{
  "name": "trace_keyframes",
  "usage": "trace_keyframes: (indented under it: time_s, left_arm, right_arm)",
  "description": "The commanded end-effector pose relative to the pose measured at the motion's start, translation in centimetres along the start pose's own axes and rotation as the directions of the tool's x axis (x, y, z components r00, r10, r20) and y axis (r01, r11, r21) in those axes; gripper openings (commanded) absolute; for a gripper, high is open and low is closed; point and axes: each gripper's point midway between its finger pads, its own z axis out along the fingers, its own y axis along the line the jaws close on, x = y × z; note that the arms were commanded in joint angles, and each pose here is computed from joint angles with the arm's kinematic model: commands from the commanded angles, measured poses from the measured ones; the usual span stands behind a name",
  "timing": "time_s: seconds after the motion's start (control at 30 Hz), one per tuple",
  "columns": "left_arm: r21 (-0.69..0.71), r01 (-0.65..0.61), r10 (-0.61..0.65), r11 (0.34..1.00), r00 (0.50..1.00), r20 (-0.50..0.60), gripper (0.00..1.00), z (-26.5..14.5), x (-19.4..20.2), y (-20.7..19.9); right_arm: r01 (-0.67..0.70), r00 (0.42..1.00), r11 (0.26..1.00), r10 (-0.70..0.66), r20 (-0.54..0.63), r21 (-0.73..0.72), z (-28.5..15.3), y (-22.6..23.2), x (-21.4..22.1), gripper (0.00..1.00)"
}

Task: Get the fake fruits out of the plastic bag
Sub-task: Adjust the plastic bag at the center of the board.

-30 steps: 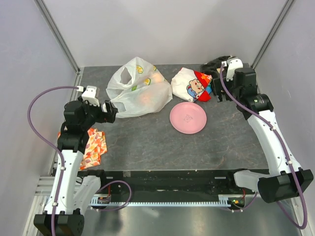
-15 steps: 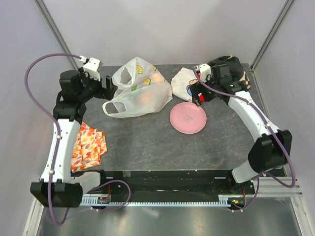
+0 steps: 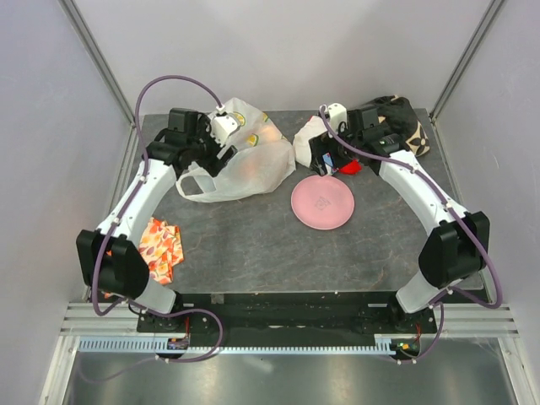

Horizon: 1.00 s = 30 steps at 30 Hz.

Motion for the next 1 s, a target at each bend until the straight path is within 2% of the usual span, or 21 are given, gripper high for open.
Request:
trace_keyframes:
  time_s: [0.0, 0.23, 0.4, 0.47, 0.67, 0.73, 0.77, 0.83, 0.87, 0.9, 0.97]
  left_arm:
    - [-0.153, -0.076, 0.081, 0.985, 0.996, 0.025, 0.88, -0.2, -2.0, 3.4]
    - [-0.173, -0.111, 0.121, 0.979, 0.992, 0.047, 0.87, 2.0, -4.2, 5.5]
    - [-0.191, -0.134, 0.139, 0.972, 0.990, 0.013, 0.80, 3.9, -4.6, 7.0]
    - [-0.176, -0.140, 0.136, 0.974, 0.990, -0.035, 0.74, 4.1, -3.8, 6.8]
    - [-0.094, -0.091, 0.089, 0.991, 0.996, -0.026, 0.74, 2.5, -2.9, 4.3]
    - [-0.069, -0.081, 0.076, 0.994, 0.995, -0.067, 0.69, 3.2, -1.6, 3.7]
    - [-0.059, -0.075, 0.070, 0.995, 0.993, -0.091, 0.65, 3.4, -1.0, 3.5]
    - [-0.054, -0.061, 0.053, 0.997, 0.989, -0.140, 0.38, 4.5, 0.4, 3.4]
    - [-0.065, -0.041, 0.031, 0.997, 0.988, -0.150, 0.22, 4.7, 0.7, 3.9]
    - [-0.097, 0.036, -0.051, 0.995, 0.987, -0.155, 0.02, 4.8, 1.0, 4.3]
    - [-0.117, 0.168, -0.182, 0.979, 0.976, -0.120, 0.01, 4.3, 0.7, 6.2]
  right_arm:
    - [0.020, 0.998, 1.000, -0.019, 0.055, -0.014, -1.4, 1.3, -0.5, 0.98]
    - [-0.003, 0.998, 0.999, 0.006, 0.064, -0.045, -2.2, 2.3, 0.1, 0.98]
    - [0.001, 0.997, 0.999, 0.002, 0.079, -0.048, -2.2, 2.3, -0.3, 0.98]
    - [0.005, 0.997, 0.999, -0.001, 0.081, -0.049, -2.3, 2.3, -0.5, 0.98]
    - [-0.005, 0.997, 0.997, 0.011, 0.082, -0.077, -1.7, 2.7, -1.1, 0.98]
    - [-0.001, 0.998, 0.994, 0.008, 0.063, -0.112, -0.2, 3.7, -0.9, 0.98]
    - [0.029, 0.997, 0.992, -0.020, 0.073, -0.121, 0.2, 4.3, -1.5, 0.98]
    - [0.105, 0.994, 0.984, -0.100, 0.038, -0.145, 2.5, 6.6, -0.8, 0.95]
    - [0.177, 0.984, 0.978, -0.174, 0.038, -0.106, 3.1, 6.6, -1.2, 0.95]
    - [0.228, 0.974, 0.965, -0.228, 0.014, -0.131, 4.8, 8.5, -0.5, 0.93]
    - [0.327, 0.944, 0.936, -0.329, 0.003, -0.131, 7.1, 9.6, -0.7, 0.89]
